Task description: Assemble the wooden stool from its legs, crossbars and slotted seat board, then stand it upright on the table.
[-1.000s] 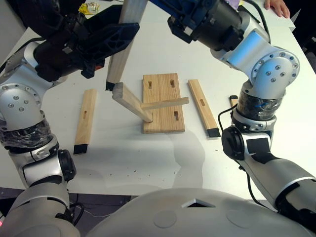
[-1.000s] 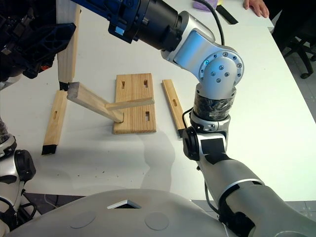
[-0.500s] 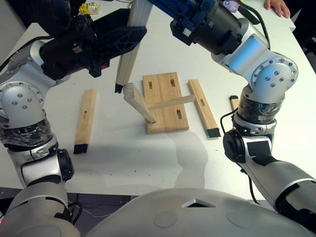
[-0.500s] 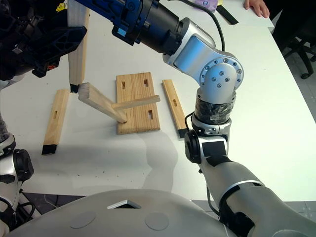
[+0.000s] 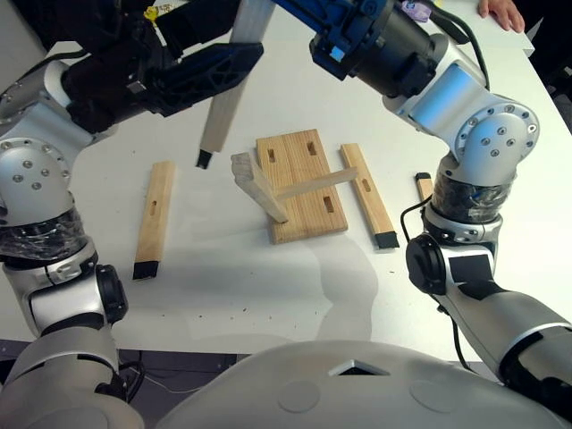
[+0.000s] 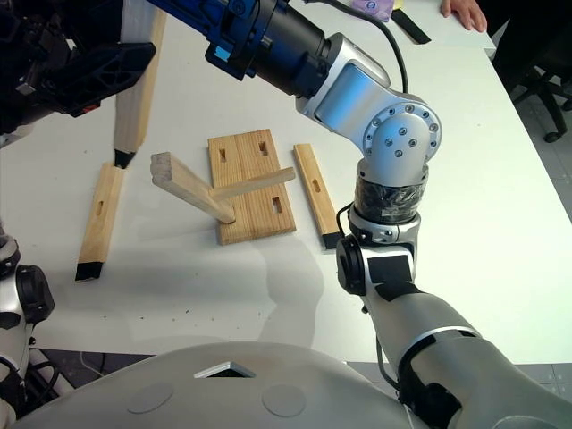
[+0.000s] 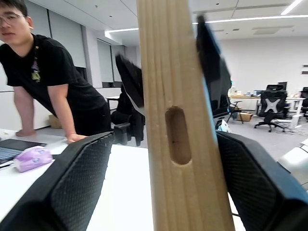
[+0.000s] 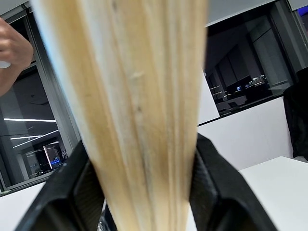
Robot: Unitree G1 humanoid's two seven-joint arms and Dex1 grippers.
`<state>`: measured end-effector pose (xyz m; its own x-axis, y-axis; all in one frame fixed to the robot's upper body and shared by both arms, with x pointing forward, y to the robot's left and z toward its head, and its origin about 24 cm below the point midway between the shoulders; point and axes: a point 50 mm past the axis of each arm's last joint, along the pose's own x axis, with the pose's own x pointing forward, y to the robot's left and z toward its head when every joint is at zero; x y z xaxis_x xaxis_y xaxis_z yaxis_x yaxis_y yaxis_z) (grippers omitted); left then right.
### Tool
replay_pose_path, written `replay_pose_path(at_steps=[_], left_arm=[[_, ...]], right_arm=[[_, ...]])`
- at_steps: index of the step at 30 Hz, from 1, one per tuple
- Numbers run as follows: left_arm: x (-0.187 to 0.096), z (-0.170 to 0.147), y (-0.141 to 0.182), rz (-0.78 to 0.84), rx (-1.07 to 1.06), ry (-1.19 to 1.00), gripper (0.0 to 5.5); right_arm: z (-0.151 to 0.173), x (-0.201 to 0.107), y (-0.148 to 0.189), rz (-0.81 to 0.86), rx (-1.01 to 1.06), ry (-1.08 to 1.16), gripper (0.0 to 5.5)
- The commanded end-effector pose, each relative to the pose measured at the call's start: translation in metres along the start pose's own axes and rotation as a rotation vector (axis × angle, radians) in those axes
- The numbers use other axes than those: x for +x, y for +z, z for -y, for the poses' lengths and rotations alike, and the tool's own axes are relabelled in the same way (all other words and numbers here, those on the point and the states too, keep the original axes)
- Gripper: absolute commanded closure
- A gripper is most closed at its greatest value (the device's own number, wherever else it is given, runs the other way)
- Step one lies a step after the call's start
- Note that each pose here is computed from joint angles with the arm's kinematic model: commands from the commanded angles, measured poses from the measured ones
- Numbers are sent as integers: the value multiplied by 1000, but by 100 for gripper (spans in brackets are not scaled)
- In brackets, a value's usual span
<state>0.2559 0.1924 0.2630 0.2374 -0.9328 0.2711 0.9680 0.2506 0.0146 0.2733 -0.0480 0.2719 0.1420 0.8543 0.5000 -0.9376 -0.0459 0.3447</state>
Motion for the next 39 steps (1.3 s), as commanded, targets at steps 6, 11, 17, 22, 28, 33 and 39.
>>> replay_pose_path(at_steps=[6, 11, 17, 22, 28, 33, 39], left_arm=[[-3, -4, -6, -69, 20, 62, 174], [-10, -1, -17, -113, 26, 88, 174], [-30, 0, -19, -165, 66, 164, 174], [-43, -7, -18, -218, 106, 218, 174], [-84, -14, -31, -314, 137, 420, 174], [-108, 10, -69, -402, 89, 559, 174], [-98, 51, -122, -461, -66, 573, 174]], right_arm=[[3, 3, 15, 76, -54, 6, 344], [6, 4, 20, 102, -57, -11, 344], [21, 2, 30, 121, -159, -134, 345], [35, -5, 31, 91, -268, -219, 345], [55, -30, 43, -48, -520, -345, 345], [69, -71, 37, -382, -691, -383, 345], [71, -113, 29, -651, -630, -342, 345]])
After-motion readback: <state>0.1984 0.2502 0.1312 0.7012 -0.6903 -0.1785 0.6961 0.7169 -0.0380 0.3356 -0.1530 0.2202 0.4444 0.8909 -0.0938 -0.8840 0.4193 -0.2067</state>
